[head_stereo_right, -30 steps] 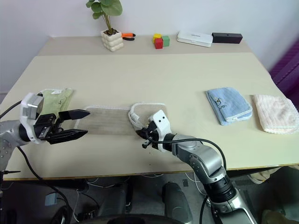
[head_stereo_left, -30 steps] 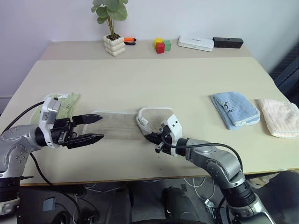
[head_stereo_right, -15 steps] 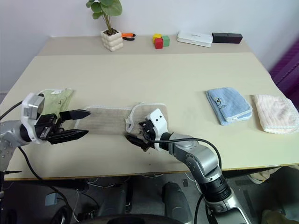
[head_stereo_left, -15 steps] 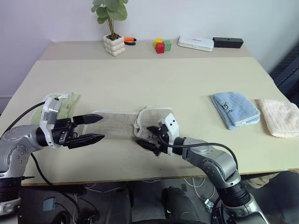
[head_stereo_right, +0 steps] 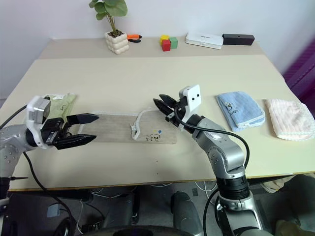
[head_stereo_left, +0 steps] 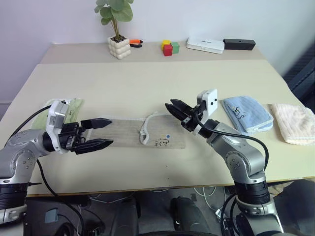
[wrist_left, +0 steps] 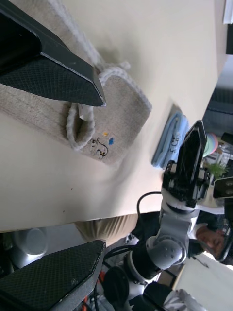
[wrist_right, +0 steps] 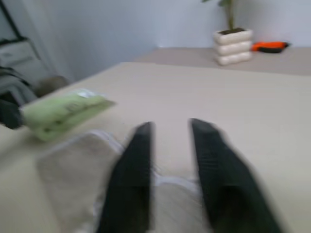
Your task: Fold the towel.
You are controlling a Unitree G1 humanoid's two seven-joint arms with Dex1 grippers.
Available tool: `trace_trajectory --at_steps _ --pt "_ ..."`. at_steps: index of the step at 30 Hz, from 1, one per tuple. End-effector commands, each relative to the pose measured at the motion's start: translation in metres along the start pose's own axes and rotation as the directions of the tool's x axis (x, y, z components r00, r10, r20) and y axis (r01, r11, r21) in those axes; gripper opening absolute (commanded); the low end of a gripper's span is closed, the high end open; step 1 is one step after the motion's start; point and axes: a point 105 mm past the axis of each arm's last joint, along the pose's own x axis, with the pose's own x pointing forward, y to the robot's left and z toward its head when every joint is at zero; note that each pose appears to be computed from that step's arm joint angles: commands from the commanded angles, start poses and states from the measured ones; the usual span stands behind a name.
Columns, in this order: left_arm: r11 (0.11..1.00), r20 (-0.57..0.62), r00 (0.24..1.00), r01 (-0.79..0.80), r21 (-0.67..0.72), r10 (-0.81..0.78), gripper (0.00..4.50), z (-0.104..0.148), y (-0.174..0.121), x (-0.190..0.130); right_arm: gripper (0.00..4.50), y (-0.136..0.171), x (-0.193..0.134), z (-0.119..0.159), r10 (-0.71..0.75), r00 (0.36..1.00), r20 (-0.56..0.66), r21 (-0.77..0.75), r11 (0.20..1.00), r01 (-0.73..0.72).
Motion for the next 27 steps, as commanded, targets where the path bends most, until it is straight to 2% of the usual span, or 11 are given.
trace_trajectory --at_steps 1,3,7,11,14,18,21,22,23,27 --pt "0.999 0.006 1.000 0.008 0.042 -0.008 4.50 0.008 0.000 0.001 0.02 0.000 0.005 -0.014 0.000 1.000 -0.010 -0.099 0.995 -0.001" --pt "0.999 0.005 1.000 0.009 0.041 -0.009 4.50 0.007 0.000 0.003 0.02 0.005 0.010 -0.036 0.013 0.998 -0.060 -0.163 0.986 -0.022" --pt "0.999 0.002 1.000 0.007 0.042 -0.007 4.50 0.006 -0.001 0.003 0.02 0.016 0.019 -0.056 0.043 0.997 -0.069 -0.158 0.986 -0.053" --pt "0.999 0.008 1.000 -0.005 0.043 0.005 4.50 0.008 -0.002 0.001 0.02 0.018 0.015 -0.093 0.039 0.988 -0.146 -0.189 0.980 -0.067" --pt "0.999 0.011 1.000 -0.011 0.040 0.011 4.50 0.006 -0.003 0.000 0.02 0.023 0.014 -0.111 0.048 0.979 -0.196 -0.231 0.968 -0.094" --pt "0.999 0.057 0.998 -0.041 0.022 0.040 4.50 0.011 -0.001 0.001 0.02 0.020 0.016 -0.099 0.047 0.983 -0.175 -0.336 0.936 -0.104" --pt "0.998 0.064 0.997 -0.054 0.019 0.053 4.50 0.012 0.000 0.002 0.02 0.021 0.022 -0.072 0.095 0.990 -0.108 -0.300 0.946 -0.124" --pt "0.998 0.063 0.996 -0.059 0.017 0.058 4.50 0.012 0.000 0.002 0.53 0.023 0.023 -0.065 0.115 0.989 -0.090 -0.294 0.946 -0.136" --pt "0.998 0.065 0.996 -0.063 0.008 0.062 4.50 0.012 0.001 0.002 0.80 0.026 0.024 -0.052 0.137 0.989 -0.053 -0.275 0.950 -0.146" --pt "0.993 0.120 0.987 -0.096 -0.070 0.104 4.50 0.015 0.004 0.001 2.71 0.027 0.020 -0.012 0.182 0.982 0.042 -0.242 0.956 -0.167"
